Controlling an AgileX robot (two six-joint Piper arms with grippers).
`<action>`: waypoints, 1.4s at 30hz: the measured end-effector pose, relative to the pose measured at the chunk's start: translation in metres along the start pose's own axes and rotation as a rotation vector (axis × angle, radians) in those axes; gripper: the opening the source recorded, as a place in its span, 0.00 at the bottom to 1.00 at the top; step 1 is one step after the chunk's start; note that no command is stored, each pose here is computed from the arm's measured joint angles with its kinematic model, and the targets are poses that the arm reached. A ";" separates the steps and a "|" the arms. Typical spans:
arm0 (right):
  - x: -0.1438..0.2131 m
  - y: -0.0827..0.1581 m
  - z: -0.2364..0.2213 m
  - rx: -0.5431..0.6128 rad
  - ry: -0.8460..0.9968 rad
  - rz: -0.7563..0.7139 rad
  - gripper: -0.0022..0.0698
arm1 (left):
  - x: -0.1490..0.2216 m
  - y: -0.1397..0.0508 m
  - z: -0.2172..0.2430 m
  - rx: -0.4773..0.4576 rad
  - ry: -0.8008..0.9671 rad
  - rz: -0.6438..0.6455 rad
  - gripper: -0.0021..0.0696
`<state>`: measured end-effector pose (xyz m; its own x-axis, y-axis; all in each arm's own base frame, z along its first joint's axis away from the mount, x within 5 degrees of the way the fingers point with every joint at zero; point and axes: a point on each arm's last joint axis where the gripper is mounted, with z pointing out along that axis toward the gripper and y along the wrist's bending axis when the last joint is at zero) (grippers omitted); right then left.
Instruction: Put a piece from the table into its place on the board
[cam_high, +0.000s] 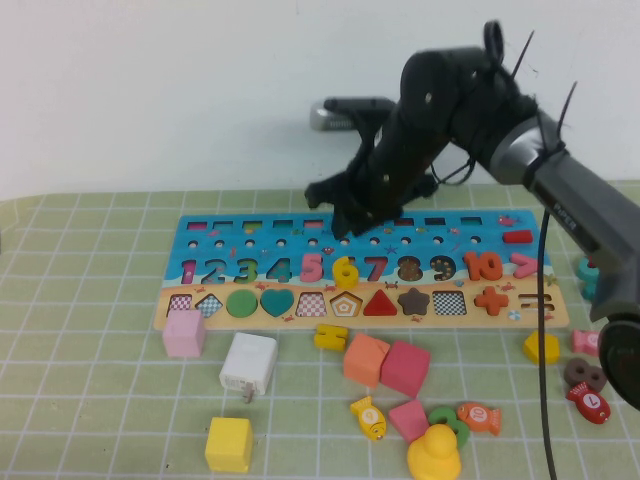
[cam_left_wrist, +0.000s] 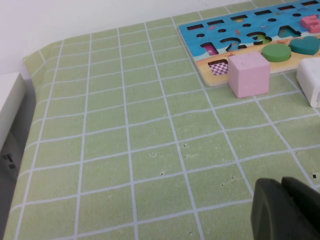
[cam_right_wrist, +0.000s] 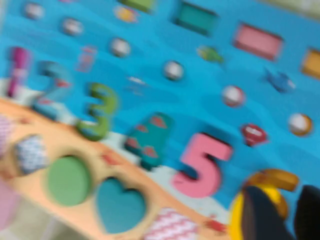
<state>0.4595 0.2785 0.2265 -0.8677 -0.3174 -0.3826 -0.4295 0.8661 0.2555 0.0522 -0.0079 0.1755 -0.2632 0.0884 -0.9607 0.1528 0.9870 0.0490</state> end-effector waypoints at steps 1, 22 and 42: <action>-0.001 0.003 -0.003 -0.021 -0.011 -0.017 0.25 | 0.000 0.000 0.000 0.000 0.000 0.000 0.03; 0.020 0.008 0.029 -0.008 0.124 -0.084 0.03 | 0.000 0.000 0.000 0.000 0.002 -0.004 0.03; 0.022 0.021 0.030 -0.040 0.121 -0.151 0.03 | 0.000 0.000 0.000 0.000 0.002 -0.003 0.03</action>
<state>0.4393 0.3014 0.1971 -0.8155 -0.4885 -0.3104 -0.5644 0.7899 0.2396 0.0521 -0.0079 0.1753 -0.2651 0.0857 -0.9604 0.1522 0.9873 0.0461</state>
